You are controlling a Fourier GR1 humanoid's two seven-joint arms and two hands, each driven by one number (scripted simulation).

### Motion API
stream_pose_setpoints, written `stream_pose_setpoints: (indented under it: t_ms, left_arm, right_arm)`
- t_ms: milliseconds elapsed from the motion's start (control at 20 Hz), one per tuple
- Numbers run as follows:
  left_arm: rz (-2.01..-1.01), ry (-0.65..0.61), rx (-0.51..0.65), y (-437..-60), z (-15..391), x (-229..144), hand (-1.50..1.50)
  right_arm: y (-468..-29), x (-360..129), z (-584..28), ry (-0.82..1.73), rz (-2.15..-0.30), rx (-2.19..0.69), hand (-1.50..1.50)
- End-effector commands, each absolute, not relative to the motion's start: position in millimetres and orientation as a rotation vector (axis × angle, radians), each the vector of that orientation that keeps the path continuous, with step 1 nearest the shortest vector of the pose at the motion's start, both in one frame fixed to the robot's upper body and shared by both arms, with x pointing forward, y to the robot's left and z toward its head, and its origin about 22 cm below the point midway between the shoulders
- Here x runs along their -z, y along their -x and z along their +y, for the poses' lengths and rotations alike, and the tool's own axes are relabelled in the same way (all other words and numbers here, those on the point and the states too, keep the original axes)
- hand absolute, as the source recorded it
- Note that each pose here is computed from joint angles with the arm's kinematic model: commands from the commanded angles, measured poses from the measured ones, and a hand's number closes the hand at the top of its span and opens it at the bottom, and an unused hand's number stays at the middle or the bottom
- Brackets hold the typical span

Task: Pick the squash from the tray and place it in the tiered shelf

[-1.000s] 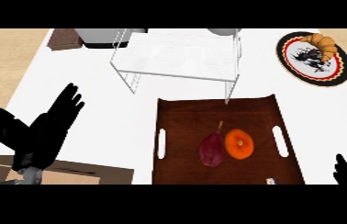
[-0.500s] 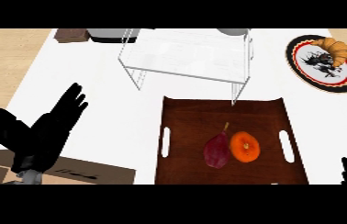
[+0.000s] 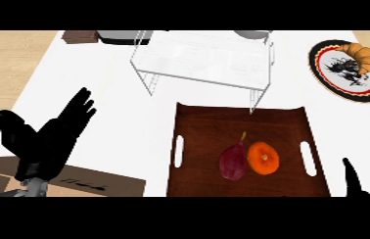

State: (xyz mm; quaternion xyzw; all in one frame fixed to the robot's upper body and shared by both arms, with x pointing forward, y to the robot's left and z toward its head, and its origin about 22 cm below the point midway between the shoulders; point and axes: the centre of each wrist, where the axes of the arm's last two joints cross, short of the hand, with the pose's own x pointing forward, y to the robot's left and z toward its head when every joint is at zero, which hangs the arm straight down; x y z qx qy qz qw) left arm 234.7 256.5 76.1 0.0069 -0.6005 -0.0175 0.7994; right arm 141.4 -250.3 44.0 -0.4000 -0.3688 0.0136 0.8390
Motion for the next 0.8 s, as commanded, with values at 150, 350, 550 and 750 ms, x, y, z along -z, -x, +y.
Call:
stream_pose_setpoints:
  t_ms: [150,350,550,750]
  left_arm:
    - [-1.134,-0.097,-0.013,-226,274,-28,0.00]
    - [-1.123,-0.075,-0.011,-227,267,-29,0.00]
    - [-1.127,-0.096,-0.026,-230,277,-26,0.00]
    - [-1.130,-0.080,-0.024,-229,275,-25,0.00]
  right_arm:
    - [-159,-42,-227,0.906,-0.641,-0.027,-1.50]
    - [-169,-39,-207,0.907,-0.610,-0.046,-1.50]
    - [-184,-32,-196,0.933,-0.602,-0.046,-1.50]
    - [-194,-29,-183,0.936,-0.567,-0.046,-1.50]
